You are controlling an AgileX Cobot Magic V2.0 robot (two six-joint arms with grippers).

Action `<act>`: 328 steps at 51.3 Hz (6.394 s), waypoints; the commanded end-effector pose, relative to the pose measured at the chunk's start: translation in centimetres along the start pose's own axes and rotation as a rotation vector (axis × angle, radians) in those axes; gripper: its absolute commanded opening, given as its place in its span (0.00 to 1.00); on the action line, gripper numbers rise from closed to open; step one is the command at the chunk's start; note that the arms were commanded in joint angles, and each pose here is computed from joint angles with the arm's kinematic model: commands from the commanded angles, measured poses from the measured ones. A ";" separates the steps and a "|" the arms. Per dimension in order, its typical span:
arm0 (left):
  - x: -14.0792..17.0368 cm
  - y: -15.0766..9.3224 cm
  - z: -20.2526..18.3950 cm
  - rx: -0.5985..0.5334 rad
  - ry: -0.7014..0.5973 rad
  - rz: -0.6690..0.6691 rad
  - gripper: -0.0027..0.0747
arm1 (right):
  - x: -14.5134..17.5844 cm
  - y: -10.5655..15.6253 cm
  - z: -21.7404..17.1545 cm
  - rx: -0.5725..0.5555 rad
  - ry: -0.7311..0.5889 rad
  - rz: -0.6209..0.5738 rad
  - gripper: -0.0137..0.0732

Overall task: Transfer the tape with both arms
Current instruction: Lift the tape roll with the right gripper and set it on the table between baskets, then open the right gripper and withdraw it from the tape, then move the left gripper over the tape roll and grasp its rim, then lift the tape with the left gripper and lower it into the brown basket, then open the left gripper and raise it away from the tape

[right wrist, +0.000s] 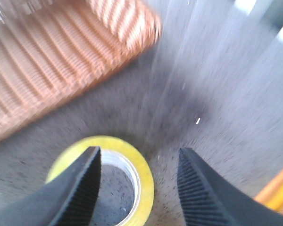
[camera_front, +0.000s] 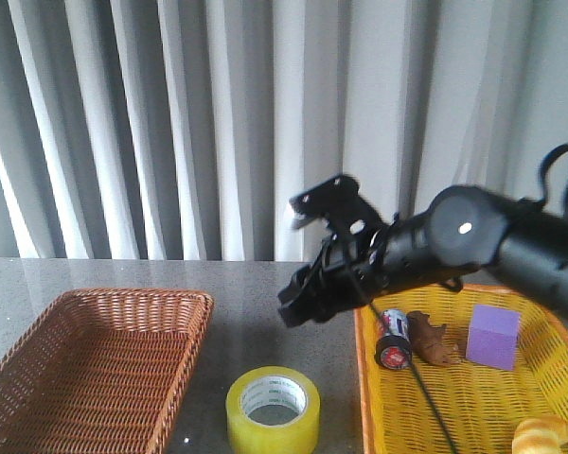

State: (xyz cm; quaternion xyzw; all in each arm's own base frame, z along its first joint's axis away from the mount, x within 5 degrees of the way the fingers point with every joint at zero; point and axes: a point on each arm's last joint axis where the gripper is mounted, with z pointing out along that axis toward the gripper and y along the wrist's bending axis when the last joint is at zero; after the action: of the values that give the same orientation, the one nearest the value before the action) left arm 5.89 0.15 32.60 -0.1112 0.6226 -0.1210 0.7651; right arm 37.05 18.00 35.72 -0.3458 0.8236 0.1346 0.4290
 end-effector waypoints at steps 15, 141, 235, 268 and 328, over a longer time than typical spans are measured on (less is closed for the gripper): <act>-1.0 -0.4 0.3 0.019 -0.036 0.000 0.04 | 2.0 4.9 -20.3 0.203 -0.484 -0.026 0.20; 15.5 -19.4 32.7 0.605 1.108 0.928 0.58 | 26.7 11.6 -22.6 0.255 -0.744 0.215 0.15; 5.0 -18.8 32.9 0.536 0.800 0.686 0.02 | 26.7 11.6 -22.6 0.251 -0.734 0.209 0.15; 4.4 -3.5 33.8 0.129 1.018 0.553 0.02 | 27.0 11.9 -22.2 0.218 -0.684 0.206 0.15; 7.3 -1.8 33.1 0.067 1.134 0.537 0.47 | 27.0 11.9 -22.2 0.220 -0.689 0.208 0.15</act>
State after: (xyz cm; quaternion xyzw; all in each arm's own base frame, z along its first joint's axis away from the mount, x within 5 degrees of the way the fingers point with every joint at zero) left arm 40.78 -3.45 28.11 0.1731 0.9543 0.0157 0.2430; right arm 4.41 3.09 25.22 -0.1649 0.6903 0.2006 0.6753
